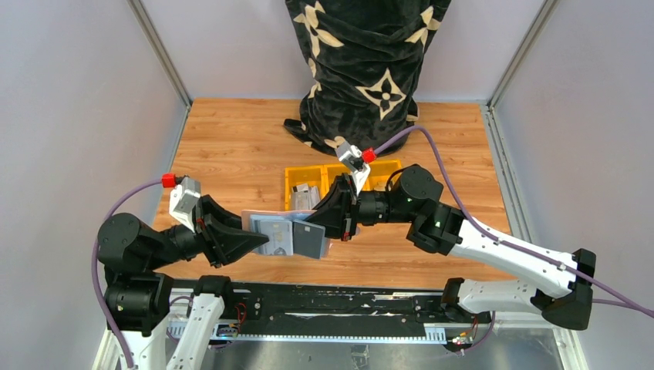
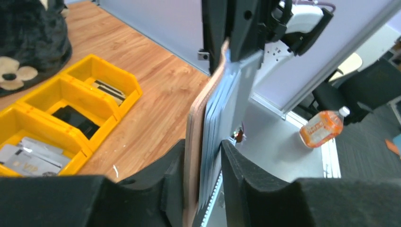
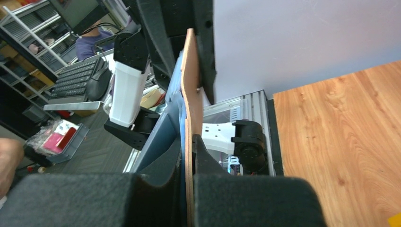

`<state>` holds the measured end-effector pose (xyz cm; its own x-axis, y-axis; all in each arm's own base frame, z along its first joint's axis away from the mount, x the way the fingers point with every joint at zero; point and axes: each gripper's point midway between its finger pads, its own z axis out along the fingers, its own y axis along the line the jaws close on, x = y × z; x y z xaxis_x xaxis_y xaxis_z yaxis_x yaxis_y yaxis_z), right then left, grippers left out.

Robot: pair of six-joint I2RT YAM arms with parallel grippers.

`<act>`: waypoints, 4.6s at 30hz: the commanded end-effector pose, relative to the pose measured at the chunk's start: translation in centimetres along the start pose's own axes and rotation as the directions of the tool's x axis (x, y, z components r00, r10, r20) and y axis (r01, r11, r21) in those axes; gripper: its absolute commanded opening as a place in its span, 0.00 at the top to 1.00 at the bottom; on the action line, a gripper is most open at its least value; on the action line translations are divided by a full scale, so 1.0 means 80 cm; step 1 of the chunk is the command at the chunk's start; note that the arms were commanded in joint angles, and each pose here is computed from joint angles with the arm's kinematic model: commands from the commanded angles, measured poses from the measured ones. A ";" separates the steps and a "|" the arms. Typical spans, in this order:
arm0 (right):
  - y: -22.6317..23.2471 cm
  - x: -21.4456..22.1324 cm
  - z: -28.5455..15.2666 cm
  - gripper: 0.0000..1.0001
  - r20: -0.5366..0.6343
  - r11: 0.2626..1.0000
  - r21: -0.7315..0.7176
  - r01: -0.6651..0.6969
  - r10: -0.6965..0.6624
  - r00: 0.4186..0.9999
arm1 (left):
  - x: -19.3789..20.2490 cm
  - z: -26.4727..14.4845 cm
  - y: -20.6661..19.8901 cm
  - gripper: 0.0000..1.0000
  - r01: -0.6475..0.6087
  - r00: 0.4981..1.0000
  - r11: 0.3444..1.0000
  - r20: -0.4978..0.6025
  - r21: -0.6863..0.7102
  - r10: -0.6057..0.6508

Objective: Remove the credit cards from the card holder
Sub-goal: Remove the credit card from the card holder.

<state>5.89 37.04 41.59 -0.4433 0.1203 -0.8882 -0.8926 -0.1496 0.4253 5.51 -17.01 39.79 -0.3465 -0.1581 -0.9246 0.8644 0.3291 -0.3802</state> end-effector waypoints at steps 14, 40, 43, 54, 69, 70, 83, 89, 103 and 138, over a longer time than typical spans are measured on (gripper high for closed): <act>0.041 -0.012 0.011 1.00 0.045 0.989 -0.148 0.008 -0.001 0.999 | 0.019 -0.007 -0.032 0.44 0.057 0.996 0.989 -0.075 0.136 -0.047; 0.003 -0.034 -0.032 0.39 0.062 0.999 0.013 0.044 -0.045 0.997 | 0.003 -0.001 -0.021 0.84 0.071 0.996 0.993 -0.052 0.095 -0.066; 0.004 -0.044 -0.036 0.33 0.083 0.997 0.028 0.068 -0.070 0.994 | 0.001 -0.001 -0.020 0.86 0.058 0.998 0.995 -0.042 0.087 -0.054; 0.015 -0.006 0.006 0.22 -0.027 0.990 -0.131 0.050 -0.054 0.998 | -0.005 -0.001 -0.026 0.93 0.076 0.997 0.993 -0.038 0.095 -0.073; 0.042 0.012 0.000 1.00 -0.064 0.973 -0.229 0.012 -0.027 0.998 | -0.009 0.007 -0.008 0.58 0.222 0.974 0.973 0.022 0.068 -0.224; 0.044 0.011 -0.001 1.00 -0.062 0.973 -0.229 0.016 -0.031 0.998 | -0.006 0.007 -0.008 0.53 0.235 0.971 0.969 0.019 0.072 -0.237; 0.035 0.015 0.000 1.00 -0.181 0.988 -0.154 -0.011 -0.017 0.983 | 0.006 0.003 -0.024 0.60 0.266 0.964 0.953 -0.037 0.144 -0.263; 0.021 0.010 -0.006 0.80 -0.174 0.996 -0.079 0.028 -0.042 0.984 | 0.000 0.005 -0.020 0.91 0.258 0.966 0.958 -0.016 0.127 -0.258; 0.036 -0.046 -0.016 0.55 0.037 0.999 -0.052 0.004 -0.002 0.999 | -0.025 0.009 0.036 1.00 0.212 0.962 0.973 0.195 -0.089 -0.192; 0.012 -0.014 0.054 1.00 0.012 0.977 -0.154 -0.149 0.153 0.988 | -0.023 0.007 -0.001 0.54 0.232 0.959 0.972 0.158 0.041 -0.235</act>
<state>5.32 41.60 41.18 -0.5853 0.0204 -0.8105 -0.7842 -0.2682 0.5595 7.24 -16.97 41.75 -0.4550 -0.4004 -0.7954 0.7626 0.2860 -0.5802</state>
